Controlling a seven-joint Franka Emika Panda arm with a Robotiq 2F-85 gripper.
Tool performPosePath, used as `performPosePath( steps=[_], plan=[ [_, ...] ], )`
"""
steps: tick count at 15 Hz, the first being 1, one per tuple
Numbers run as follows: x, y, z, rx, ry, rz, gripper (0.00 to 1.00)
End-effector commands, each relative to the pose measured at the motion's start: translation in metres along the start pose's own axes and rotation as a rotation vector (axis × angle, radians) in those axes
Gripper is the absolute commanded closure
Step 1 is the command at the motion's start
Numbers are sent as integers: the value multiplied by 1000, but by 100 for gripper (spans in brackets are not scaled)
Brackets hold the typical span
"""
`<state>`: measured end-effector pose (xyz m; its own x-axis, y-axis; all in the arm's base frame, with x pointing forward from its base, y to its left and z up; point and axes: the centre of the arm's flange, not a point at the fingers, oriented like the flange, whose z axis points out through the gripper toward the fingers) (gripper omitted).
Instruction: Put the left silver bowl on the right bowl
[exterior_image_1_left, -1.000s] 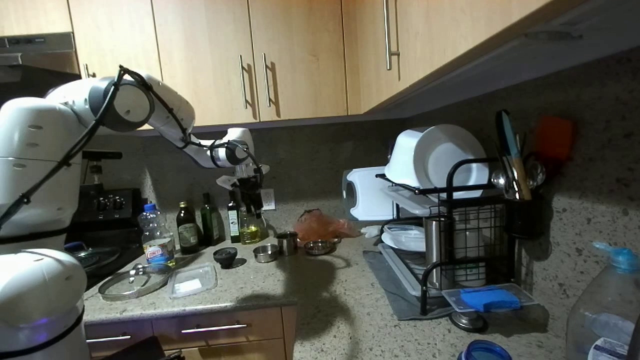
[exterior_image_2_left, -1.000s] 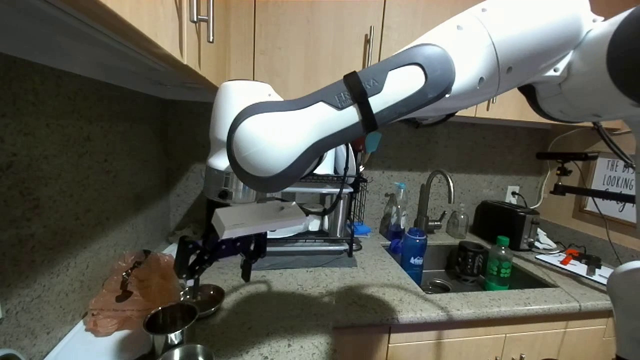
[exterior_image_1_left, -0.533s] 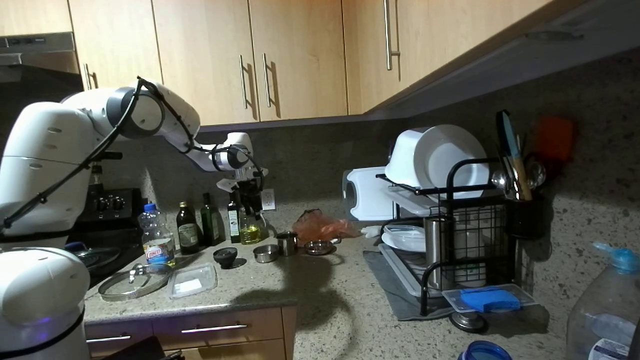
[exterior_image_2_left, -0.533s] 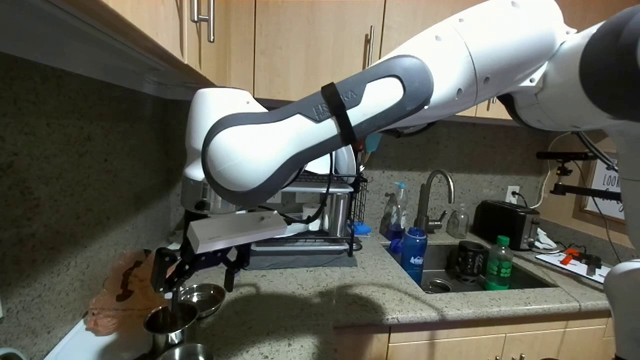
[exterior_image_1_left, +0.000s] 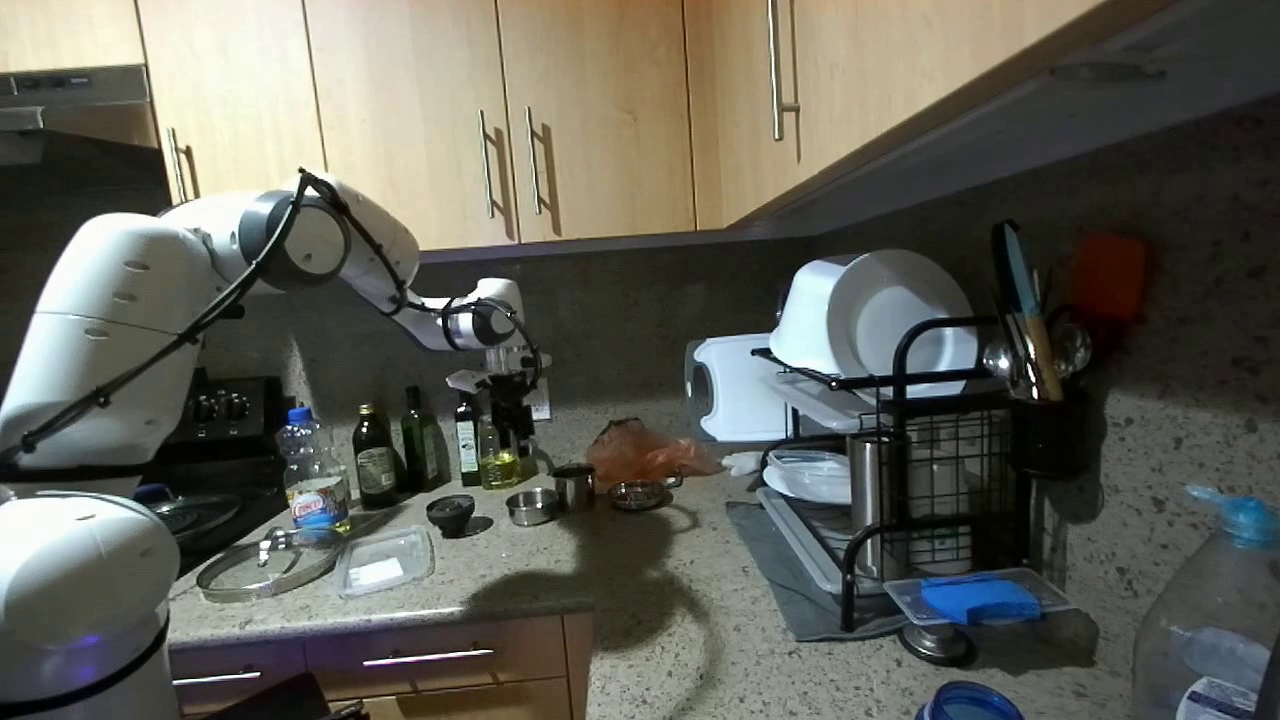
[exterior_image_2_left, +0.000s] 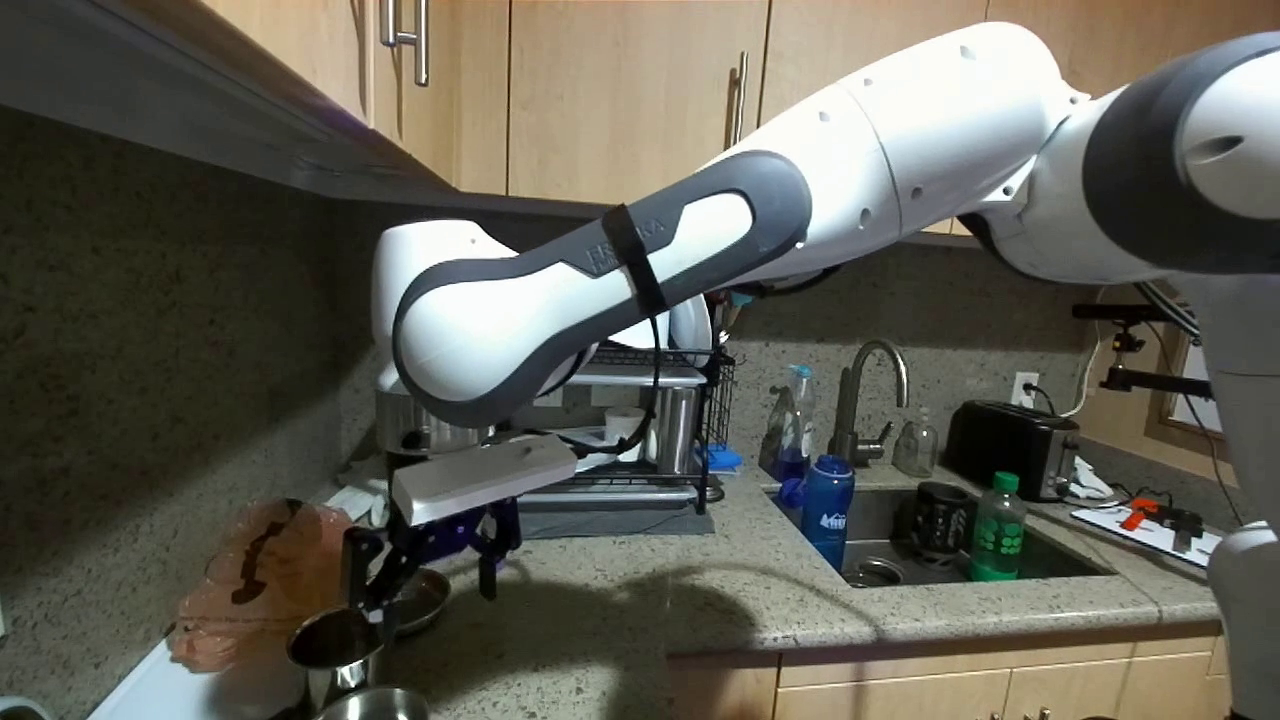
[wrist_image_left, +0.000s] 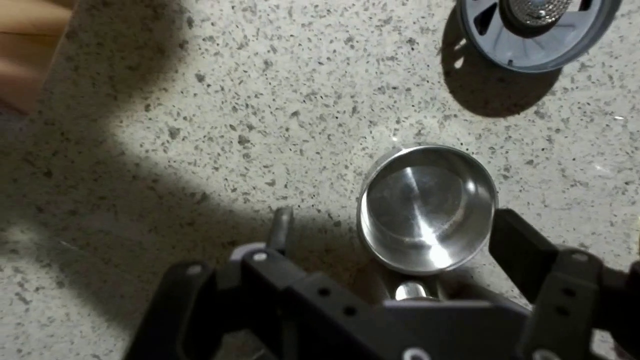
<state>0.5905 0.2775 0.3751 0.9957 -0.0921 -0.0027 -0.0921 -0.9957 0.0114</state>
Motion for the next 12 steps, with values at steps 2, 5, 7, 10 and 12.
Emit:
performPosePath(
  steps=[2, 5, 7, 10, 12],
  plan=[
    [38, 12, 8, -37, -62, -45, 0],
    [60, 23, 9, -63, -73, -92, 0],
    [70, 24, 8, -82, -86, -119, 0],
    [70, 31, -6, -73, -87, -171, 0],
    [62, 30, 5, -67, -79, -145, 0]
  ],
)
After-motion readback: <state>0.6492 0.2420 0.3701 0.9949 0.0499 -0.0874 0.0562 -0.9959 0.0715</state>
